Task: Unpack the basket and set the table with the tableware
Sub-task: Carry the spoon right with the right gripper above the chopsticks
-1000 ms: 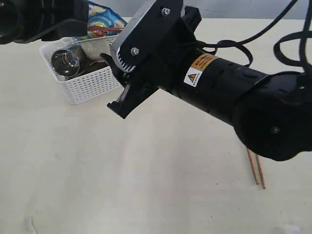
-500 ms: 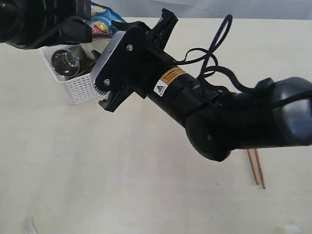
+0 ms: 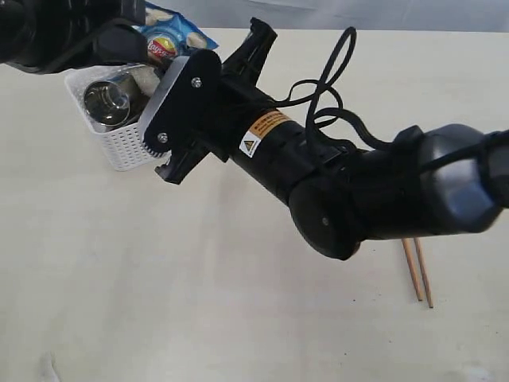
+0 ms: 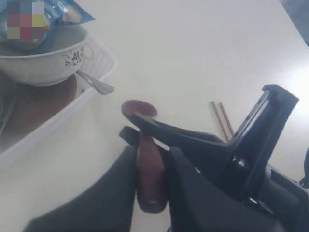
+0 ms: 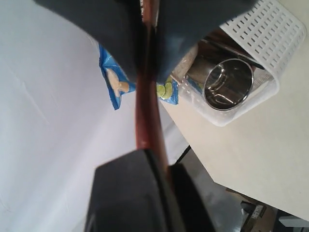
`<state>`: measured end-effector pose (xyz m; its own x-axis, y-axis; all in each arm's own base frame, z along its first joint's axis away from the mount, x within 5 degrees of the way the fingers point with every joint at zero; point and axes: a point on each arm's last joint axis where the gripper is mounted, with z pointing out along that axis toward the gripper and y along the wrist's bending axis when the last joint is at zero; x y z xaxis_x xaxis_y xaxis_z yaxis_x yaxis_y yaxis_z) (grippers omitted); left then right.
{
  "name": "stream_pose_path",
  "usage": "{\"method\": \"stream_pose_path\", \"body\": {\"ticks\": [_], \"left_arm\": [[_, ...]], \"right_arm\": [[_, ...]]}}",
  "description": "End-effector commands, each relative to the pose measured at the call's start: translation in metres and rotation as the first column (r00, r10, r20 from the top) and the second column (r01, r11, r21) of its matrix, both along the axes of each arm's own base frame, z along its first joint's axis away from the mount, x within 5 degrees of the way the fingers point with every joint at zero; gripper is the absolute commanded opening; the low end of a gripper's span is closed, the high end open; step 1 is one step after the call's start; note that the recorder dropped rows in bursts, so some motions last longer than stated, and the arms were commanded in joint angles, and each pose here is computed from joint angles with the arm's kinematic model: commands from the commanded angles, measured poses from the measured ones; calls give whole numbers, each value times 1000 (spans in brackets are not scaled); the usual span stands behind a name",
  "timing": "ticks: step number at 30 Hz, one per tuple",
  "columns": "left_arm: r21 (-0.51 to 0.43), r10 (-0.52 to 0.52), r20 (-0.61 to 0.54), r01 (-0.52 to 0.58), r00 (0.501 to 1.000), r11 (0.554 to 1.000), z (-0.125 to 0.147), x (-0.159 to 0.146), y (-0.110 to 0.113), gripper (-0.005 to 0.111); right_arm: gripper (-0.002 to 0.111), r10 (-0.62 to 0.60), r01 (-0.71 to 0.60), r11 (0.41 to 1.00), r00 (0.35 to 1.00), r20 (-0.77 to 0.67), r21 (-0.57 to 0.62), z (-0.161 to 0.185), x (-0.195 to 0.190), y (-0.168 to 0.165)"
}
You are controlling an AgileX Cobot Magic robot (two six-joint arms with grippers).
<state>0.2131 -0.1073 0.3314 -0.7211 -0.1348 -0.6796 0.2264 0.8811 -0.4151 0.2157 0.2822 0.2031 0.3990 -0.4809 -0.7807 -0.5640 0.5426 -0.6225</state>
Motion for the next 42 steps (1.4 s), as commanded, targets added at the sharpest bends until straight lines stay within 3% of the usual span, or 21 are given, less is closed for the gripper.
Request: {"method": "stream_pose_path", "body": {"ticks": [1, 6, 9, 12, 16, 20, 21, 24, 29, 33, 36, 37, 42], "left_arm": [[-14, -5, 11, 5, 1000, 1000, 3, -1, -1, 19], [-11, -2, 90, 3, 996, 1000, 7, 3, -1, 64], [-23, 16, 188, -12, 982, 1000, 15, 8, 0, 80], [-16, 30, 276, -27, 961, 1000, 21, 12, 1, 82], [31, 15, 325, -26, 946, 999, 22, 14, 3, 82], [66, 0, 349, -24, 937, 998, 23, 15, 4, 82], [69, -3, 355, -23, 935, 997, 23, 15, 4, 82], [83, -13, 367, -18, 930, 996, 24, 15, 4, 82], [128, -37, 367, -11, 929, 992, 22, 15, 5, 82], [186, -67, 338, 3, 939, 983, 17, 14, 6, 82], [191, -69, 330, 5, 941, 981, 16, 15, 6, 82], [191, -69, 330, 5, 941, 981, 16, 15, 6, 82], [194, -71, 323, 7, 944, 981, 15, 15, 6, 82]], "right_arm": [[0, -11, 11, 1000, 1000, 8, 23, 3, 2, 0], [0, -6, 5, 1000, 998, -59, -26, -2, 1, -1], [0, -85, 77, 995, 983, -163, -55, -4, 3, -9], [0, -275, 261, 961, 934, -228, -91, 7, 7, -29], [0, -480, 459, 877, 820, -311, -142, 28, 3, -60], [0, -648, 636, 752, 667, -368, -171, 63, -7, -93], [0, -696, 686, 708, 639, -326, -167, 77, -9, -104], [0, -786, 800, 593, 550, -281, -92, 103, -17, -131], [0, -849, 866, 498, 475, -233, -50, 126, -29, -158], [0, -869, 853, 494, 484, -98, -168, 133, -33, -167], [0, -889, 876, 456, 444, -111, -156, 135, -26, -181], [0, -883, 871, 468, 452, -127, -148, 135, -21, -184], [0, -745, 760, 648, 618, -249, -50, 136, 12, -207]]}}
